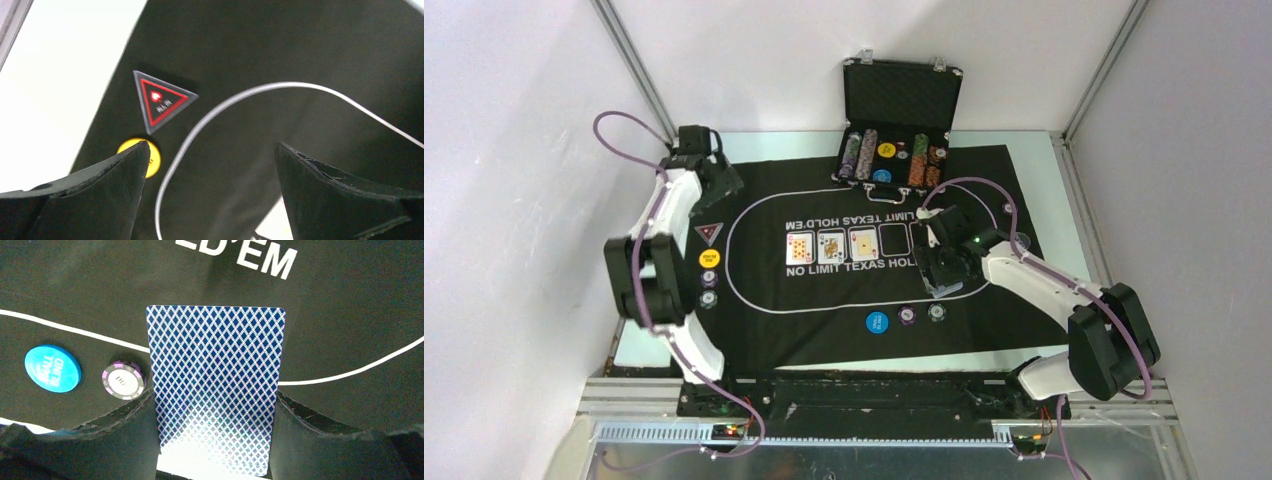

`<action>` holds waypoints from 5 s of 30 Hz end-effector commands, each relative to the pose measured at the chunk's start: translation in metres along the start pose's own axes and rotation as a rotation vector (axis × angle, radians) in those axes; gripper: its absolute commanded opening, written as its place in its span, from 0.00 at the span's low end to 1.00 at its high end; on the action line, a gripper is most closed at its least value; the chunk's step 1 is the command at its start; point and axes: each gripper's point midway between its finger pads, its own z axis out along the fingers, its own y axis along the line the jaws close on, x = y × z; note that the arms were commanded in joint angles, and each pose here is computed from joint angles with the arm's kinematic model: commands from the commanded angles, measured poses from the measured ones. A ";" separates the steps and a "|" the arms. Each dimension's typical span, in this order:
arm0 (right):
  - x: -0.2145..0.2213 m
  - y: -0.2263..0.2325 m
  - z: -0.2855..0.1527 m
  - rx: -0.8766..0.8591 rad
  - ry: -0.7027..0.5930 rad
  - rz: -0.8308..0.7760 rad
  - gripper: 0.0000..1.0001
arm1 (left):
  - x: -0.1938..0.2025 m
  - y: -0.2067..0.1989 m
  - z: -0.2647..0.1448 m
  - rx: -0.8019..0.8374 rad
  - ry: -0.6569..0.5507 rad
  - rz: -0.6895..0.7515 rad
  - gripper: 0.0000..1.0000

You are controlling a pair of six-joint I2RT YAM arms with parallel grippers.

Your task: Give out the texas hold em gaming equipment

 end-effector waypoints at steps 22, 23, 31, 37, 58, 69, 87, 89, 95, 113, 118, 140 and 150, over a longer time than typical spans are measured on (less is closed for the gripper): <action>-0.014 0.064 -0.025 -0.196 -0.110 -0.274 0.00 | 0.263 -0.186 -0.211 1.258 0.361 0.271 1.00; -0.014 0.067 -0.026 -0.206 -0.114 -0.284 0.00 | 0.272 -0.192 -0.215 1.281 0.383 0.280 1.00; -0.013 0.084 -0.038 -0.275 -0.140 -0.317 0.00 | 0.305 -0.215 -0.220 1.330 0.510 0.327 1.00; -0.013 0.094 -0.047 -0.333 -0.154 -0.324 0.00 | 0.317 -0.222 -0.217 1.332 0.545 0.350 1.00; -0.014 0.102 -0.056 -0.377 -0.176 -0.335 0.00 | 0.353 -0.228 -0.212 1.328 0.614 0.452 0.97; -0.015 0.101 -0.058 -0.369 -0.182 -0.332 0.00 | 0.351 -0.219 -0.202 1.260 0.572 0.507 0.79; -0.014 0.098 -0.058 -0.359 -0.185 -0.326 0.00 | 0.328 -0.218 -0.225 1.289 0.459 0.549 0.58; -0.013 0.098 -0.057 -0.358 -0.184 -0.326 0.00 | 0.328 -0.213 -0.222 1.259 0.454 0.560 0.53; -0.013 0.096 -0.057 -0.354 -0.186 -0.322 0.00 | 0.323 -0.211 -0.225 1.247 0.434 0.562 0.30; -0.014 0.090 -0.054 -0.327 -0.188 -0.297 0.00 | 0.313 -0.203 -0.240 1.263 0.415 0.533 0.01; -0.014 0.089 -0.055 -0.325 -0.191 -0.295 0.00 | 0.315 -0.203 -0.242 1.289 0.438 0.521 0.27; -0.015 0.092 -0.056 -0.339 -0.198 -0.300 0.00 | 0.329 -0.213 -0.249 1.374 0.528 0.514 0.40; -0.015 0.090 -0.054 -0.328 -0.195 -0.297 0.00 | 0.325 -0.206 -0.237 1.282 0.489 0.534 0.02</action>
